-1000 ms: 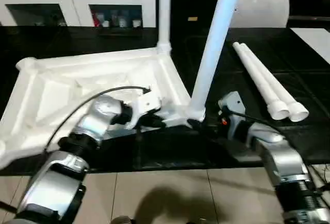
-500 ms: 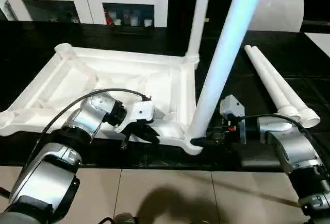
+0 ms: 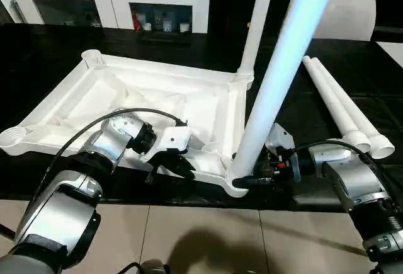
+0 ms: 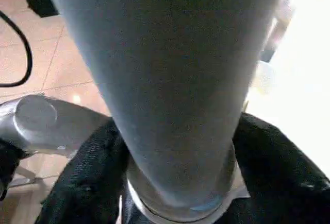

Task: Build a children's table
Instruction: Rotate leg to tighten

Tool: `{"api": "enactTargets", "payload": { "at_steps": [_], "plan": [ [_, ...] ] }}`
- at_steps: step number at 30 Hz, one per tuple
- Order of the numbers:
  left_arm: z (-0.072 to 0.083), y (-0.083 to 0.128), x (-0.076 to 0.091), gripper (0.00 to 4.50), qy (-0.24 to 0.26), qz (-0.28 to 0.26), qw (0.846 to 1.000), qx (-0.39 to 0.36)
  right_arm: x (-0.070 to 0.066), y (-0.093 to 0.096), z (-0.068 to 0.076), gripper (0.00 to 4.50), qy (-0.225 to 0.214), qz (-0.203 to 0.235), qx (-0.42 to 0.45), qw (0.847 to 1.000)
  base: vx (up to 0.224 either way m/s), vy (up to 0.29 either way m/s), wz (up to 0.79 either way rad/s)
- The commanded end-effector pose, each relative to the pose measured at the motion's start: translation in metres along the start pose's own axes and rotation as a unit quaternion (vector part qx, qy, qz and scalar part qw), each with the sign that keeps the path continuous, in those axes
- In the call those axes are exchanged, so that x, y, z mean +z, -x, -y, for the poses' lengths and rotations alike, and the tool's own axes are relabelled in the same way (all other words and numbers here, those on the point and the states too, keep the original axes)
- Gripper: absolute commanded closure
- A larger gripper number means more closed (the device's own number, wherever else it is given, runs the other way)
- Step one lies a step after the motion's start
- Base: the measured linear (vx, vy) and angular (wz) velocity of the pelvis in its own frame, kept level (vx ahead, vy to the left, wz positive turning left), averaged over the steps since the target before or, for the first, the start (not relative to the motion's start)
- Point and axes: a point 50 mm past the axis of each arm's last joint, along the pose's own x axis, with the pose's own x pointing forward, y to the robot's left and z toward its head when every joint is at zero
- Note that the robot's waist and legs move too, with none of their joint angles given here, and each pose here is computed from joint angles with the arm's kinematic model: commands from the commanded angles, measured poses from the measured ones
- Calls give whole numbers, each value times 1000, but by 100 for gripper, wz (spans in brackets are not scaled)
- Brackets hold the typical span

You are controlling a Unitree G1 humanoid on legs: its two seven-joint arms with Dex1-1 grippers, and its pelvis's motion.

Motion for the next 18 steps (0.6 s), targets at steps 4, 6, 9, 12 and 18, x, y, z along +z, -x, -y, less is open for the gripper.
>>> {"api": "enactTargets", "payload": {
  "at_steps": [4,6,9,12,18],
  "plan": [
    [-6,-1,10,450,-23,-8,1000,-11,2,2,1,188,-2,-3,3,1000,0,0,0],
    [-6,-1,10,450,-12,4,1000,-3,2,0,1,194,-8,4,1,1000,0,0,0],
    [-8,-1,11,450,6,24,1000,17,2,-3,0,197,-23,20,-13,999,0,0,0],
    [-12,-3,12,450,38,48,996,59,2,-11,0,199,-51,52,-54,996,0,0,0],
    [-26,-19,27,450,113,111,971,181,2,-39,4,208,-108,104,-202,968,0,0,0]
  ]
}}
